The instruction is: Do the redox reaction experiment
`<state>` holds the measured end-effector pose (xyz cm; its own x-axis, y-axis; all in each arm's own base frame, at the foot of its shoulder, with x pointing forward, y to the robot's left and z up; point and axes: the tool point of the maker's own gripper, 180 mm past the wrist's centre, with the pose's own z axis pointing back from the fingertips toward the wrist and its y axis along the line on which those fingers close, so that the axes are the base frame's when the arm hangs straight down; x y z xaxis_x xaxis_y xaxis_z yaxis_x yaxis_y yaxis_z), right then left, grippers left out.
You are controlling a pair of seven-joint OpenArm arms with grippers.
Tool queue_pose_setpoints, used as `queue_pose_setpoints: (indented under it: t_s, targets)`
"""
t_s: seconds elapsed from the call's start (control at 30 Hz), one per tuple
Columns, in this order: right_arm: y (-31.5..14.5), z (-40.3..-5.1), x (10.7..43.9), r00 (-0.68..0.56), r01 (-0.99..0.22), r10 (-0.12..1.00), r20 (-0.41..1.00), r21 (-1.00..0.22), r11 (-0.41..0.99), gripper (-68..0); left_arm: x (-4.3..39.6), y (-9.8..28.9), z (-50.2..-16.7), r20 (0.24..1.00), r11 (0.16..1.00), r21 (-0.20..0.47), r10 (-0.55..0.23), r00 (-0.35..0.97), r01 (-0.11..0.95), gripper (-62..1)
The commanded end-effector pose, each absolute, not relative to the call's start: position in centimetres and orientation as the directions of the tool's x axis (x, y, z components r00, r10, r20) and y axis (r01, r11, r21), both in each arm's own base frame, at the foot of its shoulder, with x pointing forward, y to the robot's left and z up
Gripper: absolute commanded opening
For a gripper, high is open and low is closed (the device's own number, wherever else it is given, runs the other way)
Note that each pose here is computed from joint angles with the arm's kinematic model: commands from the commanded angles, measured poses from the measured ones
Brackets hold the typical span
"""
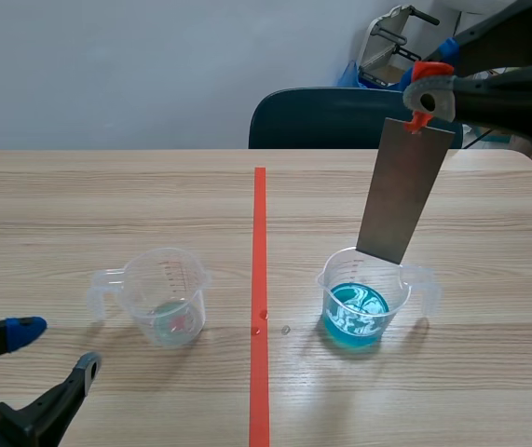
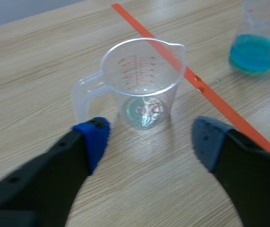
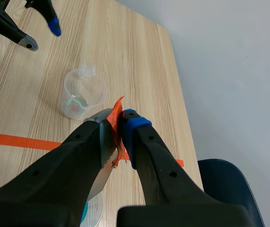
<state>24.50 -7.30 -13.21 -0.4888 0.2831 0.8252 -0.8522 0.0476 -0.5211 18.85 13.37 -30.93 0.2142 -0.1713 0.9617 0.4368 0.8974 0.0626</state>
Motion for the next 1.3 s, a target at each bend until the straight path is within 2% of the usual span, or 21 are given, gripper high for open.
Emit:
queue_pose_setpoints:
  t_s: [0.0, 0.1, 0.23, 1.27]
  targets:
    - [-7.27, -11.73, 24.73, -0.522, -0.832, 0.266, 0.811, -0.553, 0.054, -66.7, 18.98, 13.19, -30.09, 0.97, 0.899, 0.064, -0.159, 0.186, 0.433, -7.4]
    - [-7.27, -11.73, 24.72, -0.522, -0.832, 0.265, 0.811, -0.553, 0.054, -66.7, 18.48, 13.51, -30.22, 0.964, 0.891, 0.094, -0.192, 0.182, 0.444, 1.2]
    - [-7.27, -11.73, 24.72, -0.522, -0.832, 0.265, 0.811, -0.553, 0.054, -66.7, 18.13, 13.64, -30.32, 0.96, 0.884, 0.116, -0.217, 0.178, 0.453, 1.4]
    - [-7.27, -11.73, 24.72, -0.522, -0.832, 0.265, 0.811, -0.553, 0.054, -66.7, 18.22, 13.68, -30.4, 0.958, 0.884, 0.117, -0.22, 0.182, 0.452, 1.4]
